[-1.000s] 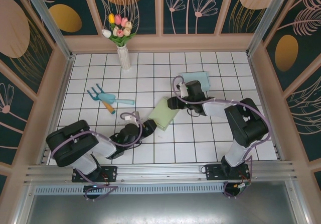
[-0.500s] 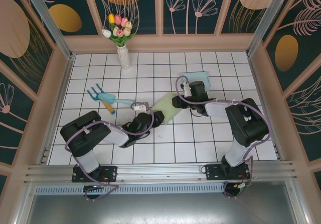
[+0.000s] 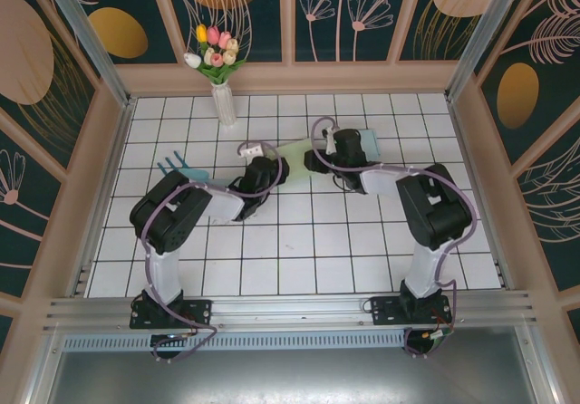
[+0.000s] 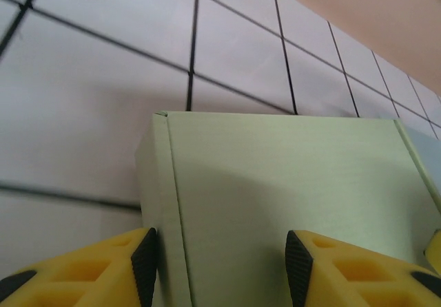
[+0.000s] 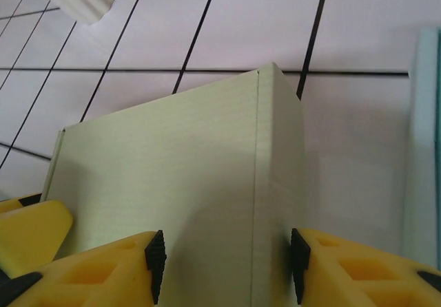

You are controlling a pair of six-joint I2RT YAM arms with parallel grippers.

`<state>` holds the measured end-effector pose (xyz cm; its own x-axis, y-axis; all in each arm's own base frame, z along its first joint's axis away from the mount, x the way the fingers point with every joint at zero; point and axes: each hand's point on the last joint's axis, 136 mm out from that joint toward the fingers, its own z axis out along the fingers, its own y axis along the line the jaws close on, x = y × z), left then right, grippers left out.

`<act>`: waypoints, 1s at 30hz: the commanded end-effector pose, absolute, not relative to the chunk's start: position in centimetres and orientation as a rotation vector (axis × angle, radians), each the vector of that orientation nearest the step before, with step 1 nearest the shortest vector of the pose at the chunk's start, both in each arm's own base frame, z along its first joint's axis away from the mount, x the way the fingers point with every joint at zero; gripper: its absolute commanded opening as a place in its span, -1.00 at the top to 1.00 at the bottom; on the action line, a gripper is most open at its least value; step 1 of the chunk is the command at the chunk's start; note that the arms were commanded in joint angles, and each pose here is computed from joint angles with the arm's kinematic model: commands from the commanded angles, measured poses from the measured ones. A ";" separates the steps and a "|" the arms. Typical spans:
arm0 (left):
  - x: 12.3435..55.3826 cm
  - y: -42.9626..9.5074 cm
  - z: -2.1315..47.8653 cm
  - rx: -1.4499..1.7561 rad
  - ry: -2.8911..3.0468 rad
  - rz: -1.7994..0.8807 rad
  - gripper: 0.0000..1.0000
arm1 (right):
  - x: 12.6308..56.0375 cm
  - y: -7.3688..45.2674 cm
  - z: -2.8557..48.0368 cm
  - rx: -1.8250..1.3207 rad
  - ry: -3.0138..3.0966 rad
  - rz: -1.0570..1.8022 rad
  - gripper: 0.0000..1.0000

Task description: Fold the paper box

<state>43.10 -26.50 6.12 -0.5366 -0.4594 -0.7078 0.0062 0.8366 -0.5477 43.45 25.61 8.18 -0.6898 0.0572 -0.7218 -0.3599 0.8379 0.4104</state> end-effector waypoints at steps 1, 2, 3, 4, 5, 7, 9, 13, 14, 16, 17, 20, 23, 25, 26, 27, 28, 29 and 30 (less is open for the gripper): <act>44.4 -28.5 7.5 -0.222 2.051 -0.680 -0.06 | 43.7 29.5 8.9 -0.270 2.210 0.810 -0.07; 45.2 -28.4 8.2 -0.221 2.033 -0.666 -0.07 | 44.2 29.5 8.6 -0.258 2.214 0.798 -0.08; 45.7 -28.1 8.4 -0.217 2.029 -0.648 -0.07 | 44.4 29.5 8.2 -0.249 2.222 0.789 -0.08; 46.1 -27.8 8.3 -0.209 2.031 -0.622 -0.07 | 44.6 29.6 7.9 -0.246 2.231 0.783 -0.08; 46.5 -27.3 8.1 -0.202 2.037 -0.594 -0.08 | 44.8 29.6 7.5 -0.240 2.239 0.775 -0.09; 46.9 -26.4 7.7 -0.198 2.046 -0.551 -0.08 | 44.8 29.5 7.1 -0.228 2.246 0.757 -0.10; 47.1 -25.8 7.1 -0.194 2.060 -0.535 -0.09 | 44.8 29.2 6.7 -0.215 2.252 0.728 -0.13; 47.4 -24.1 6.2 -0.236 2.079 -0.481 -0.12 | 44.5 28.8 6.9 -0.192 2.252 0.700 -0.20; 47.5 -23.6 6.1 -0.251 2.080 -0.464 -0.14 | 44.5 28.6 7.0 -0.177 2.253 0.691 -0.22; 47.7 -22.7 6.0 -0.273 2.084 -0.430 -0.18 | 44.3 28.4 7.2 -0.167 2.248 0.680 -0.27; 47.7 -22.4 6.1 -0.283 2.082 -0.415 -0.22 | 44.3 28.1 7.3 -0.159 2.249 0.669 -0.28; 47.7 -21.4 7.0 -0.300 2.061 -0.371 -0.30 | 44.3 27.4 7.5 -0.136 2.262 0.622 -0.34; 47.7 -20.7 8.7 -0.291 2.035 -0.323 -0.78 | 43.8 26.9 8.2 -0.121 2.259 0.604 -0.38; 47.3 -19.9 10.2 -0.296 2.011 -0.298 -0.97 | 43.2 26.4 9.1 -0.110 2.248 0.588 -0.38; 47.0 -19.5 11.2 -0.304 1.990 -0.294 -0.97 | 42.9 26.1 9.9 -0.105 2.234 0.579 -0.39; 46.2 -18.8 11.8 -0.307 1.976 -0.286 -0.97 | 42.5 25.6 10.4 -0.096 2.227 0.562 -0.39; 45.6 -18.3 12.4 -0.312 1.961 -0.283 -0.97 | 41.7 25.8 11.2 -0.110 2.217 0.562 -0.42; 45.0 -17.6 13.4 -0.319 1.937 -0.279 -0.97 | 41.1 25.5 11.9 -0.105 2.206 0.543 -0.51; 44.2 -17.1 14.7 -0.323 1.908 -0.282 -0.97 | 40.5 25.2 12.7 -0.104 2.190 0.532 -0.89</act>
<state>45.39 -19.44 11.12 -0.4290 -0.3518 -0.8320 -0.0647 0.9306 -0.3602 41.88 25.77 9.79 -0.6761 0.0973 -0.7303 -0.2662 0.8920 0.3653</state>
